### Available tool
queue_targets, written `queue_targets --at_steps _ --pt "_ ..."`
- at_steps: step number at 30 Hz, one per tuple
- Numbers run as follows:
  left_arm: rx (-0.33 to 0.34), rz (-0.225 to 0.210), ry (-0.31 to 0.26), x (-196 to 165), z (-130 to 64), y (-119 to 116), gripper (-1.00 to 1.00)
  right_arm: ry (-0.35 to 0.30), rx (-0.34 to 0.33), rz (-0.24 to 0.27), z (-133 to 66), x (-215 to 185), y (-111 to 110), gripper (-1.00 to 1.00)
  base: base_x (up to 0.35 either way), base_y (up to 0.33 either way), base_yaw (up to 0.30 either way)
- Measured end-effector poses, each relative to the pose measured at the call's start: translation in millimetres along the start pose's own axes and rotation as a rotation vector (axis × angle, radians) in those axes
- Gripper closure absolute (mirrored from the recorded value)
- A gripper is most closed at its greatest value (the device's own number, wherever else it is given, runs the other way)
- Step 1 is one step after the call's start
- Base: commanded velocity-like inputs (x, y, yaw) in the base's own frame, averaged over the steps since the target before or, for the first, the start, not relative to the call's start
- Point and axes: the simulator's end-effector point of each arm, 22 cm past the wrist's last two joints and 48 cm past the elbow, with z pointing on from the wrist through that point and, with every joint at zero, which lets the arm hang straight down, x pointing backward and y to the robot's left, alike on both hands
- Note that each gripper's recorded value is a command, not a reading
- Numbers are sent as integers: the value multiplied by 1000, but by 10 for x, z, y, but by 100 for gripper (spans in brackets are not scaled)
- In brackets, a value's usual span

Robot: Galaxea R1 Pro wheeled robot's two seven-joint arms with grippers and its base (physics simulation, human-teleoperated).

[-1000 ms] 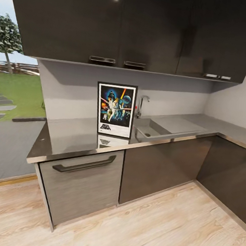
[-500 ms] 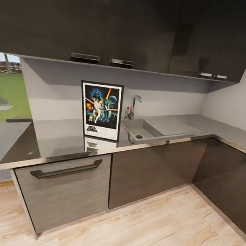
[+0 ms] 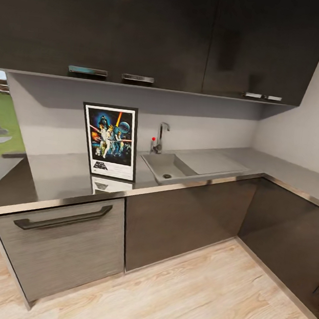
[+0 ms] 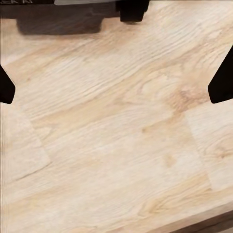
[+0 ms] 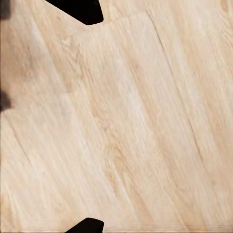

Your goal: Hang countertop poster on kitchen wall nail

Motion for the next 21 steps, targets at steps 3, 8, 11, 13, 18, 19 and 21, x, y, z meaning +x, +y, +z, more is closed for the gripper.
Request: queue_targets --at_steps 3,8,11,13,18,19,21 --pt "0 0 2 11 -1 -1 -100 0 0 0 0 -1 1 -100 2 -326 0" --pt "-1 0 4 17 -2 0 -100 0 0 0 -1 -2 1 -100 49 -336 0" --pt "-1 0 4 18 -2 0 -100 -1 0 -1 -1 -3 2 -100 116 -341 10" --pt "-1 0 4 18 -3 0 -100 -1 -1 -1 -1 -2 2 -100 135 -341 64" --pt "-1 0 4 19 -3 0 -100 -1 -1 -1 -1 -3 4 -100 141 -340 159" --pt "-1 0 4 19 -3 0 -100 -1 -1 -1 -1 -3 4 -100 142 -340 231" --pt "-1 0 4 19 -3 1 -100 -1 -1 -1 -1 -3 4 -100 143 -340 248"
